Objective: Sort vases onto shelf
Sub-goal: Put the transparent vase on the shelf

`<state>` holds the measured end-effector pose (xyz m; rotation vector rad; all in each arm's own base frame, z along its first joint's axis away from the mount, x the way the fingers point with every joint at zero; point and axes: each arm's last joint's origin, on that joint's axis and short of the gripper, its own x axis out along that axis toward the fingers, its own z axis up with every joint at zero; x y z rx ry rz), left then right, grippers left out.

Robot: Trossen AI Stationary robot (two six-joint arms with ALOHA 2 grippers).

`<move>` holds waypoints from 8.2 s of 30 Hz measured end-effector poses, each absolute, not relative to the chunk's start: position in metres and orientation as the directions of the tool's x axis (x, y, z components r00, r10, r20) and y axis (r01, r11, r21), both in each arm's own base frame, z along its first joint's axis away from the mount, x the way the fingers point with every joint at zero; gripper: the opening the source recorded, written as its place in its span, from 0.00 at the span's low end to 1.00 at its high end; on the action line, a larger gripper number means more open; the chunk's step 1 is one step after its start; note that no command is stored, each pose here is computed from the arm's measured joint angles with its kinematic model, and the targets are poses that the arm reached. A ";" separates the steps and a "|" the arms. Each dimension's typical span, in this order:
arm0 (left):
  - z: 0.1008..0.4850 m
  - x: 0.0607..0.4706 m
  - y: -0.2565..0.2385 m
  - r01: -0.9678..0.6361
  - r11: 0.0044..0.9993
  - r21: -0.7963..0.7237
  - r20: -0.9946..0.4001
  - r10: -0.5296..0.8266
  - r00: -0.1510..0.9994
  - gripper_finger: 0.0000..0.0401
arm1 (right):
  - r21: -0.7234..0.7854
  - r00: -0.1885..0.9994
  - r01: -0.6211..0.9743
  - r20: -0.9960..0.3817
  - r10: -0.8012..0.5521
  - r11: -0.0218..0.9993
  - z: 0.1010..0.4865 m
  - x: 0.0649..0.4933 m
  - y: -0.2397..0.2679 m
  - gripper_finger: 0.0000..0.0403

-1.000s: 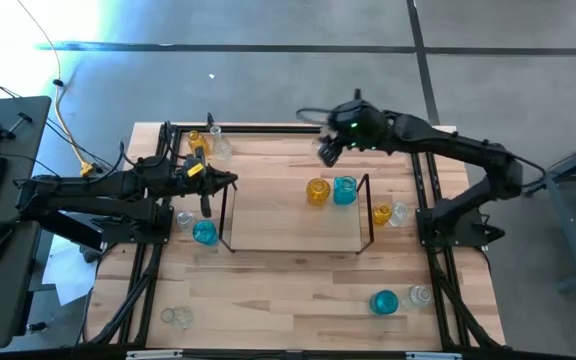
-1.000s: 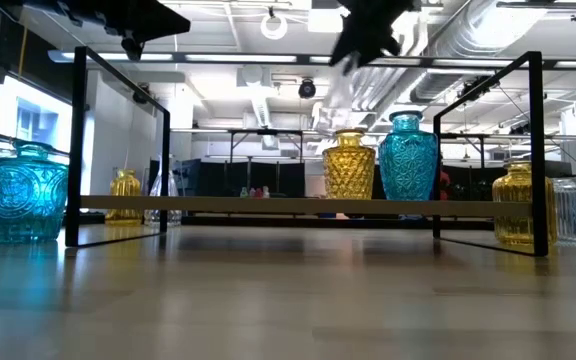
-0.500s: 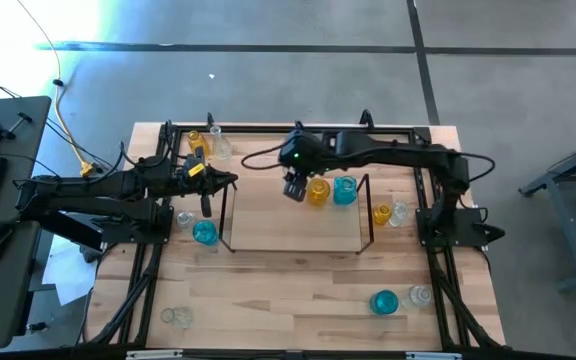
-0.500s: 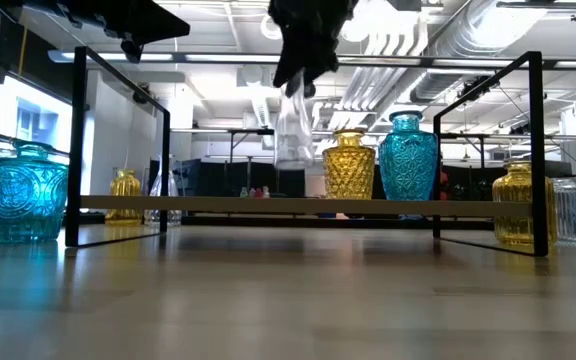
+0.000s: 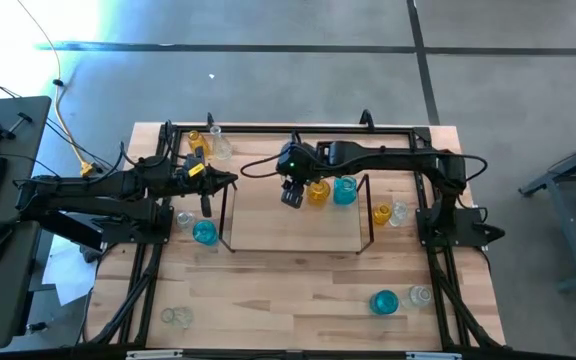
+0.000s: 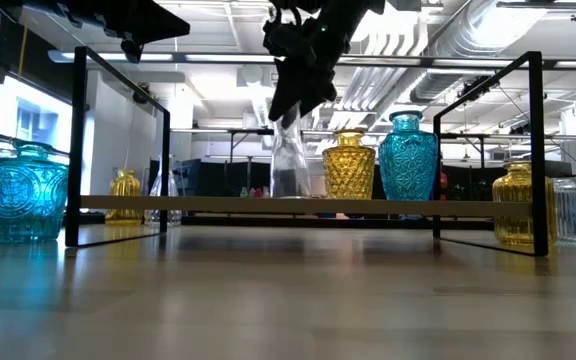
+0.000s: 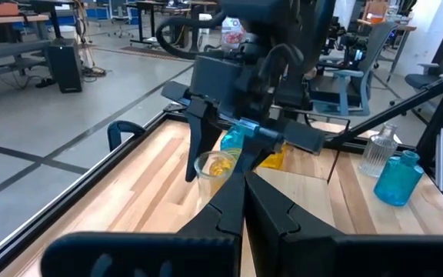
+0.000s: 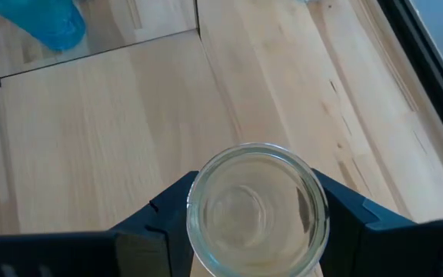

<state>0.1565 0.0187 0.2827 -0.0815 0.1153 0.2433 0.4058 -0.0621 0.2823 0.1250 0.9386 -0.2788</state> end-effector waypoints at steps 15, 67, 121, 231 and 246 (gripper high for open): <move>0.283 0.156 0.019 -0.246 0.966 -0.076 -0.124 0.235 0.964 0.00 | -0.016 0.523 0.330 -0.829 -0.197 0.944 0.281 0.402 -0.061 0.48; 0.283 0.156 0.019 -0.247 0.964 -0.102 -0.124 0.234 0.964 0.00 | -0.011 0.473 0.297 -0.867 -0.158 0.955 0.299 0.388 -0.055 0.42; 0.295 0.147 0.050 -0.415 0.909 -0.036 -0.277 0.390 0.878 0.00 | -0.168 0.608 0.226 -0.746 -0.273 0.960 0.380 0.326 -0.014 0.44; 0.259 0.210 0.239 -0.435 0.869 0.236 -0.970 0.240 -0.047 0.15 | -0.223 0.861 0.299 -0.355 -0.363 0.928 0.294 0.203 -0.013 0.00; 0.283 0.203 0.221 -0.403 0.876 0.267 -0.958 0.286 -0.014 0.04 | -0.214 0.862 0.303 -0.355 -0.363 0.929 0.295 0.203 -0.013 0.00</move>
